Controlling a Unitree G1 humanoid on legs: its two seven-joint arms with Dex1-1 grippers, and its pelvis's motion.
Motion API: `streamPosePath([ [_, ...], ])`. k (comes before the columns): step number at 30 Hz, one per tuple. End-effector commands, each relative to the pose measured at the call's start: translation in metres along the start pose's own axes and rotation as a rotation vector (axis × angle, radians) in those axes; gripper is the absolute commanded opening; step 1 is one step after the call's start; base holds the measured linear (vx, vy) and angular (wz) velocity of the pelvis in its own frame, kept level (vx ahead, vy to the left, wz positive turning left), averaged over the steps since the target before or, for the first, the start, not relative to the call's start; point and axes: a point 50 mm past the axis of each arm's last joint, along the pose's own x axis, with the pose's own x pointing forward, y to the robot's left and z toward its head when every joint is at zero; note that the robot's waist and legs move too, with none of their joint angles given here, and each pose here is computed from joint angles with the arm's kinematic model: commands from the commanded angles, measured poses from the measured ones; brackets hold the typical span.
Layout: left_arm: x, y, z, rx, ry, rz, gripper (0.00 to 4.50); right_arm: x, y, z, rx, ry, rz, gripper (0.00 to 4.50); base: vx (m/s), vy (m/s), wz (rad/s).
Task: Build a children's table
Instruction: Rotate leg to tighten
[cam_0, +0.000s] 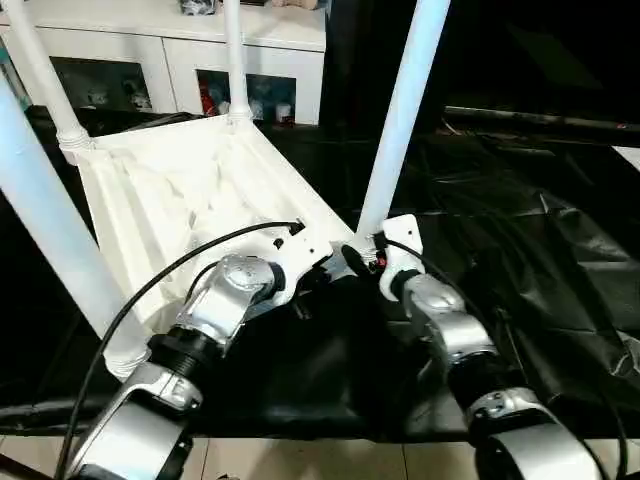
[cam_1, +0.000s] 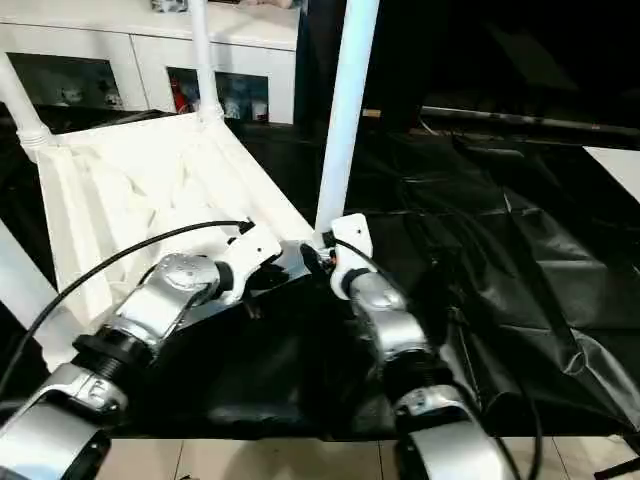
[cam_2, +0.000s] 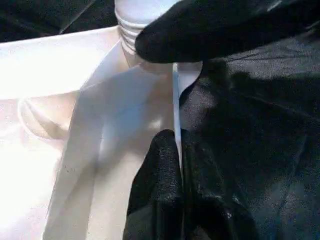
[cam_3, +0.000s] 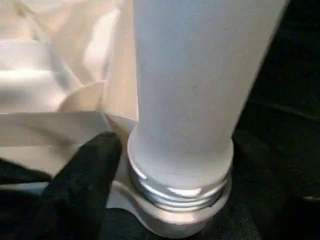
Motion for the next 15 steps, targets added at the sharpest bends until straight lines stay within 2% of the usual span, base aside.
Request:
streamPosePath([
  [1,-0.007,-0.001,-0.009,-0.006,-0.033,-0.031,0.00,-0.004,-0.003,0.008,-0.032,-0.023,0.073,4.03,0.000,0.000,0.00],
  [7,-0.037,-0.008,-0.015,0.052,-0.109,-0.257,0.00,-0.036,-0.013,0.009,-0.159,0.075,0.410,4.03,0.000,0.000,0.00],
  [15,-0.052,-0.014,-0.016,0.070,-0.116,-0.374,0.00,-0.045,-0.011,0.005,-0.221,0.148,0.536,4.03,0.000,0.000,0.00],
])
